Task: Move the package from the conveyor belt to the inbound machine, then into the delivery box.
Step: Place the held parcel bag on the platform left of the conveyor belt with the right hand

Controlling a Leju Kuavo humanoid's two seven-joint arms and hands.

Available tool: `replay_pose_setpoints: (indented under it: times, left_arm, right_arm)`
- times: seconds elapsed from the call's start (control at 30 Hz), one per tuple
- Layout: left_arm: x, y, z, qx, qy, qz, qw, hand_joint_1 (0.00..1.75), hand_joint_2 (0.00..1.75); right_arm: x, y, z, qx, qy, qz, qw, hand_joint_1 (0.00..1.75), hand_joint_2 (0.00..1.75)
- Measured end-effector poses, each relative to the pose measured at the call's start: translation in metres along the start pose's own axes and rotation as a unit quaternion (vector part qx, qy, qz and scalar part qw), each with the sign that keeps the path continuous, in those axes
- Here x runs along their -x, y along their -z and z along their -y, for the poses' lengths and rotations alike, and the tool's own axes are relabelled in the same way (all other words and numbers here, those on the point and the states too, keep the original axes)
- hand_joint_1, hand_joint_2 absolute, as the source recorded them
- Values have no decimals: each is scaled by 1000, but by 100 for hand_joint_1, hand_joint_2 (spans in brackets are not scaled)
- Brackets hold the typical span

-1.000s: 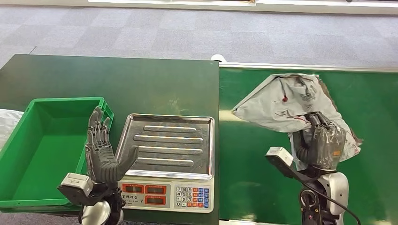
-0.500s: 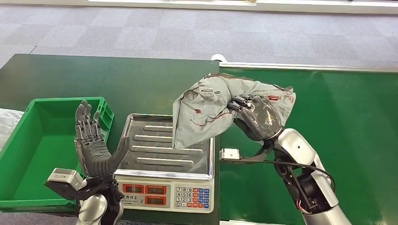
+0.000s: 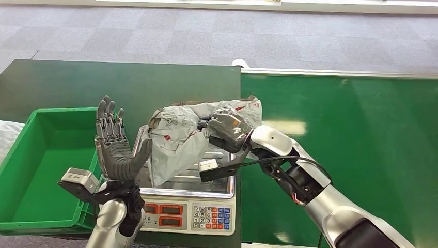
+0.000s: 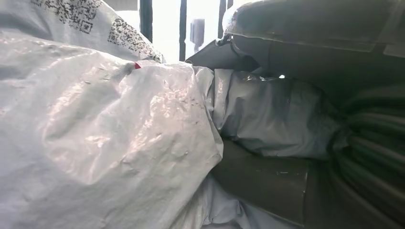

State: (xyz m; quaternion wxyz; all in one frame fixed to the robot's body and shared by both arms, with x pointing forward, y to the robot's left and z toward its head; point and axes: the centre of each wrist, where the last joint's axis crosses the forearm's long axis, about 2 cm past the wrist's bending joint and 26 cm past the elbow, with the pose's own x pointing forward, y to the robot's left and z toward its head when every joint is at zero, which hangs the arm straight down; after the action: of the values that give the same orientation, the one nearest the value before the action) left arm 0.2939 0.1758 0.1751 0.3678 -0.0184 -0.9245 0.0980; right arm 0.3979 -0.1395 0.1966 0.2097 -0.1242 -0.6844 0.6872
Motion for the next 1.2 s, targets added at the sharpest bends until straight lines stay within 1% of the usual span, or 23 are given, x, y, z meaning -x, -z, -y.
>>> replay_pose_setpoints:
  times: [0.07,0.17,0.27,0.4,0.57,0.6,0.7,0.73,0.83,0.93,1.0,1.03,1.07,1.1,1.13,1.2]
  left_arm:
    - [1,3,3,6,-6,2,1000,0,175]
    - [2,8,6,11,-9,5,1000,0,175]
    - [3,10,7,11,-10,5,1000,0,175]
    - [6,10,8,12,-10,1,1000,0,175]
    - [10,9,8,13,-9,-8,1000,0,175]
    - [10,9,8,13,-9,-9,1000,0,175]
    - [11,8,9,12,-6,-11,1000,0,175]
    - [12,8,9,11,-5,-11,1000,0,175]
    - [12,8,10,11,-3,-11,1000,0,175]
    - [12,5,9,13,-1,-13,1000,0,175]
    - [12,3,9,14,0,-15,1000,0,175]
    - [12,3,9,16,-1,-16,1000,0,175]
    - [12,2,9,18,-3,-17,1000,0,175]
    - [13,2,9,21,-5,-18,1000,0,175]
    - [13,1,9,24,-7,-20,999,0,175]
    - [14,0,10,27,-11,-23,999,0,175]
  right_arm:
    - [-9,12,-13,-5,18,1,1000,175,175]
    - [-26,29,-32,-34,37,-2,999,175,175]
    - [-38,41,-43,-65,53,-12,996,175,175]
    - [-45,49,-53,-103,59,-39,992,175,175]
    - [-45,49,-63,-119,43,-79,989,175,175]
    - [-46,50,-64,-119,36,-86,988,143,175]
    - [-47,51,-65,-107,14,-109,988,12,175]
    - [-47,51,-65,-99,10,-118,988,0,175]
    - [-44,49,-63,-66,22,-140,988,0,175]
    - [-36,46,-59,-20,67,-154,986,0,175]
    - [-31,42,-57,16,132,-150,980,0,175]
    - [-28,39,-57,33,186,-139,972,0,175]
    - [-27,36,-58,49,251,-122,959,0,175]
    - [-26,32,-60,62,317,-101,941,0,175]
    - [-25,27,-62,77,384,-77,917,0,175]
    - [-24,17,-67,105,485,-37,868,0,175]
